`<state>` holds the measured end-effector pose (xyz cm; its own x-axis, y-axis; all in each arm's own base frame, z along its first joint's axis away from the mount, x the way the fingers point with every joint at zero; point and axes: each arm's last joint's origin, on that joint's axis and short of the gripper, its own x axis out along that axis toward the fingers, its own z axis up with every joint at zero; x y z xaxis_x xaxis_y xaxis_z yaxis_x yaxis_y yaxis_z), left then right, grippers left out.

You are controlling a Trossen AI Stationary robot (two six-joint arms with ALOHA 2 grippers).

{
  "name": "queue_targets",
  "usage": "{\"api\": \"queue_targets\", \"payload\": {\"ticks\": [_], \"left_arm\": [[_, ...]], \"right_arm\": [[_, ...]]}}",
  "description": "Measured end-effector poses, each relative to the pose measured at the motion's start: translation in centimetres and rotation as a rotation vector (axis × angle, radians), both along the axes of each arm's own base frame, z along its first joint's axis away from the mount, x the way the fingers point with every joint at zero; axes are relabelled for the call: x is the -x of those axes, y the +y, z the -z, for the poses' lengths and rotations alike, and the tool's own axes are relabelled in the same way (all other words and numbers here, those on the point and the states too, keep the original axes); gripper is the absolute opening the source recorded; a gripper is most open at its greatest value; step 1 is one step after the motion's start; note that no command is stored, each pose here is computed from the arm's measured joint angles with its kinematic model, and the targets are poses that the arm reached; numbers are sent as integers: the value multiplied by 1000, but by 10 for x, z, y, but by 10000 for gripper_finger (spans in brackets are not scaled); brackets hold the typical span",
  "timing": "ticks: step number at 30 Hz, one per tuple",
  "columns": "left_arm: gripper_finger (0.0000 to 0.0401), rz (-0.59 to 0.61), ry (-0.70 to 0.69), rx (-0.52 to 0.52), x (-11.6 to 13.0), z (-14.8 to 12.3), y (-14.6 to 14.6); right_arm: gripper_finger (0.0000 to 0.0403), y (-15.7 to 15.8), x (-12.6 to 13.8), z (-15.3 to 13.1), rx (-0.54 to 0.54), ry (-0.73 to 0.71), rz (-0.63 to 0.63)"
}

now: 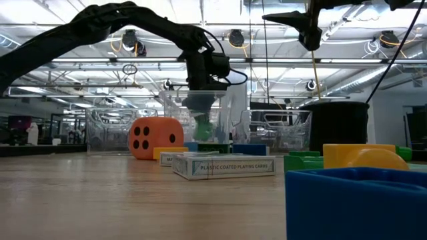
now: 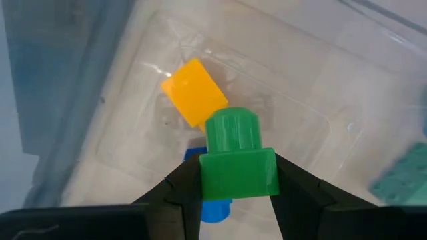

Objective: Pick & Place Toys
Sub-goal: Put the green two stud game piece into the middle transparent bin, then put the green four stud game piece into the middle transparent bin

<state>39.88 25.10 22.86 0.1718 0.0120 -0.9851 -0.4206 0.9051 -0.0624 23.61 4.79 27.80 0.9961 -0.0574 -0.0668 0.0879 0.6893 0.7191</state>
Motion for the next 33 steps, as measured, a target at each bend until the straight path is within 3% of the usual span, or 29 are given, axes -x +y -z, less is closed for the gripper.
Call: {"api": "queue_targets", "payload": {"ticks": [5,14,19,25,33], "left_arm": [[154,5,-6,-2,-1,0,-1],[245,-41,2,5,-1,0,-2],[269,-34,-21,2,4,-19,-9],[258,-17,-182,-24,21,-79,-24],[247,-6,-502,-204,76,-190,-56]], "right_arm": [[254,0,0,0,0,-1,0],[254,0,0,0,-1,-1,0],[254,0,0,0,4,0,0],[254,-5,-1,0,31,0,18],[254,-22,-4,-1,30,-10,90]]}}
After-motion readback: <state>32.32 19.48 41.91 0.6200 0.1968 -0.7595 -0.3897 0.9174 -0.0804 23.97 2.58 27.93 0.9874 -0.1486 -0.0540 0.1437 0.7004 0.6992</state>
